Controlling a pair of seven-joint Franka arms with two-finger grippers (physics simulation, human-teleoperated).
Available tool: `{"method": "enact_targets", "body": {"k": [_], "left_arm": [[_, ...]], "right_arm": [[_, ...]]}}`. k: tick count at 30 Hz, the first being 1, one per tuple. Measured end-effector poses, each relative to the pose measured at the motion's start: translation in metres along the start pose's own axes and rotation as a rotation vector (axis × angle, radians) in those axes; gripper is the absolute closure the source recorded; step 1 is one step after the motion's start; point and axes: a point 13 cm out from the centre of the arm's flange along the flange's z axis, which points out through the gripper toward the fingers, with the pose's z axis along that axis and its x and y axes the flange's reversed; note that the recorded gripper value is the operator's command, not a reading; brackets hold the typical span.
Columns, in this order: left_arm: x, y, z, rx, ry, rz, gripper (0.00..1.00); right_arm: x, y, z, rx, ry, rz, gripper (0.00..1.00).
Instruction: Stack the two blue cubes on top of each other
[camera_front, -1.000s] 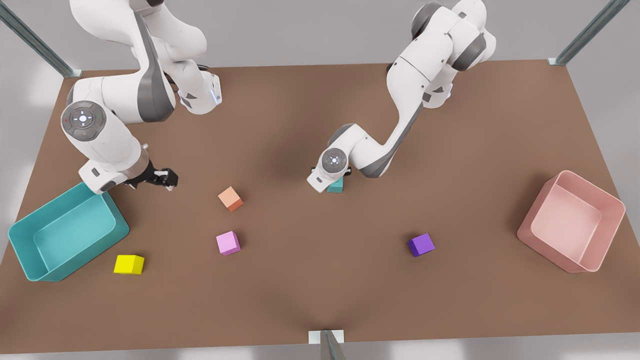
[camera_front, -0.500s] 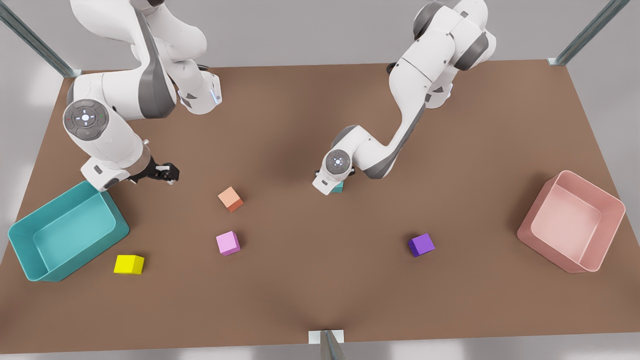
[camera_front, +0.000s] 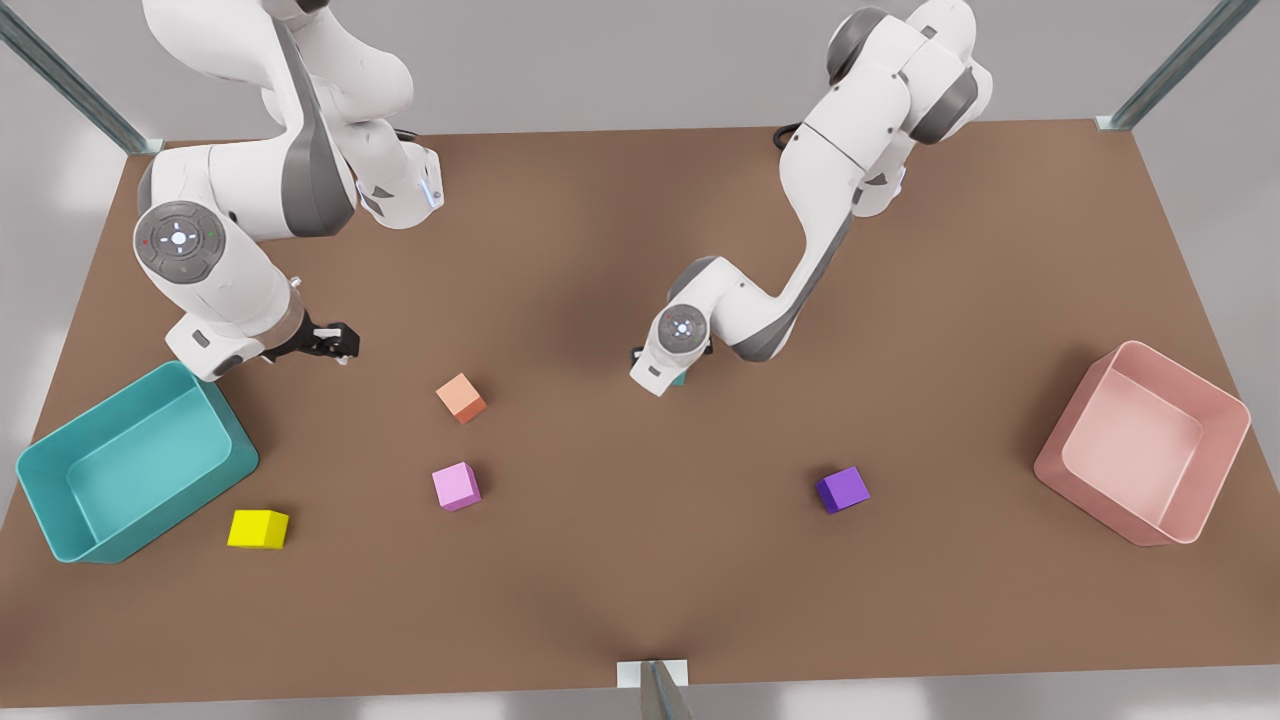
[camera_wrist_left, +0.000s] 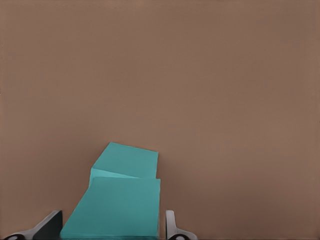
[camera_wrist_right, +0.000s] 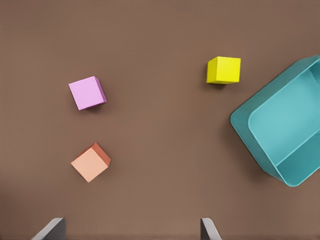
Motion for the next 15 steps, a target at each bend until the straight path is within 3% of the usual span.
{"method": "enact_targets", "body": {"k": [15], "left_arm": [[-0.004,0.009,-0.073,0.057,-0.034,-0.029,0.0]], "right_arm": [[0.001,0.005,0.0,0.004,0.002,-0.012,0.0]]}}
